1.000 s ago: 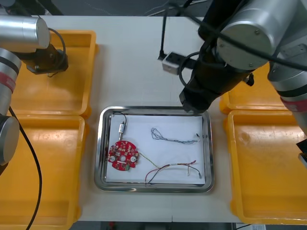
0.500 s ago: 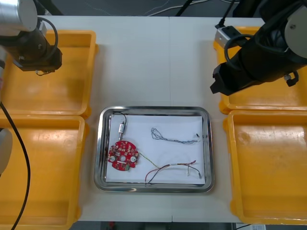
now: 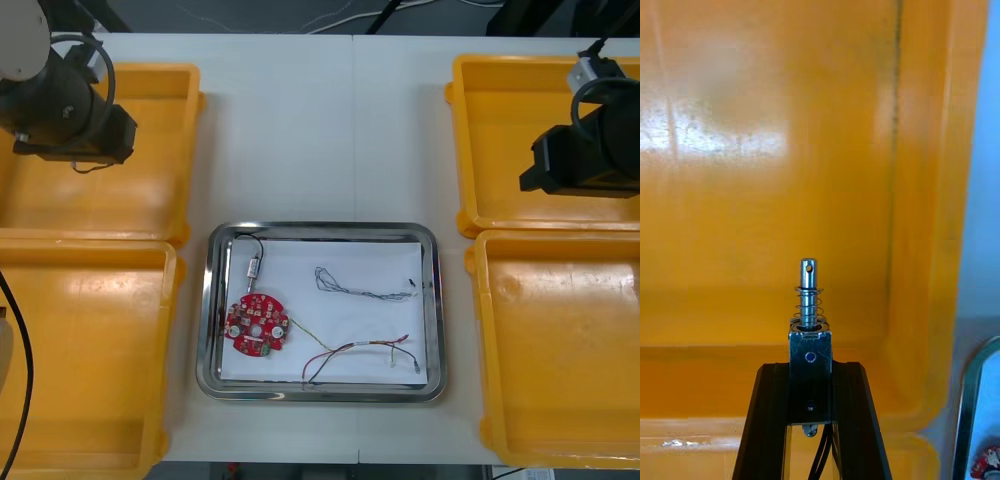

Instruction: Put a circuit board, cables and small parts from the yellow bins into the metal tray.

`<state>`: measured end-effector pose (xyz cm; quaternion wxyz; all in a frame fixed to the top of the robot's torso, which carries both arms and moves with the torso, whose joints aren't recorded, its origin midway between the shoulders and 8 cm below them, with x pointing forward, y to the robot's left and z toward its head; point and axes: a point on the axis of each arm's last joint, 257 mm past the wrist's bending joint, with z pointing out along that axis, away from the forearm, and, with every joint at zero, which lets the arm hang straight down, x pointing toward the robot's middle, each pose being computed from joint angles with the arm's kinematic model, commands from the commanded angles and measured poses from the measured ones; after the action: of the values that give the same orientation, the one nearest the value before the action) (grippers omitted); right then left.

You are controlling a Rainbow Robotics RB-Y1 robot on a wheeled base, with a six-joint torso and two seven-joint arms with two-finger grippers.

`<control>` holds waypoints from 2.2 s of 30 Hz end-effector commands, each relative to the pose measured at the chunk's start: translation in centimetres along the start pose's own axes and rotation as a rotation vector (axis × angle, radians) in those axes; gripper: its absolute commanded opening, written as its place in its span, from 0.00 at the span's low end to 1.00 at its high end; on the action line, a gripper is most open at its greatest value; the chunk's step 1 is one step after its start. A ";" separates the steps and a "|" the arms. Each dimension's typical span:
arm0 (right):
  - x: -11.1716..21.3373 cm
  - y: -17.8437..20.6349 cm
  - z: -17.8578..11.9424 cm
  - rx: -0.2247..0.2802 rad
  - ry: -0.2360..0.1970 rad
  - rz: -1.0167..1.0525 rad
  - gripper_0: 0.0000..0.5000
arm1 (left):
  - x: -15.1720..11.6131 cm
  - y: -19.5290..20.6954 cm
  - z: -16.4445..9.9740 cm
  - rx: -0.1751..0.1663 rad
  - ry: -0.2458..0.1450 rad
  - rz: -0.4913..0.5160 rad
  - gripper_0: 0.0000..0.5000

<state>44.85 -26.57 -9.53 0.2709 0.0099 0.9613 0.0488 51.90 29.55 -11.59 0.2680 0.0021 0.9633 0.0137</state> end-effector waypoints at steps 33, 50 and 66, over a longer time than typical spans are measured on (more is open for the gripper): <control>4.2 -14.7 0.2 0.169 0.104 0.118 1.00 | 8.7 -17.6 0.1 0.081 -0.056 0.015 0.00; 5.9 -13.9 2.3 0.145 0.107 0.115 1.00 | 13.2 -22.0 3.2 0.080 -0.029 0.076 0.00; 6.4 -10.4 2.7 0.075 0.095 0.004 1.00 | 13.6 -22.7 7.0 0.068 -0.026 0.087 0.00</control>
<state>41.18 -36.94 -16.74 0.2115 0.0319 0.9768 0.0115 44.73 8.77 -24.33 0.2830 0.0594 0.9572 0.0082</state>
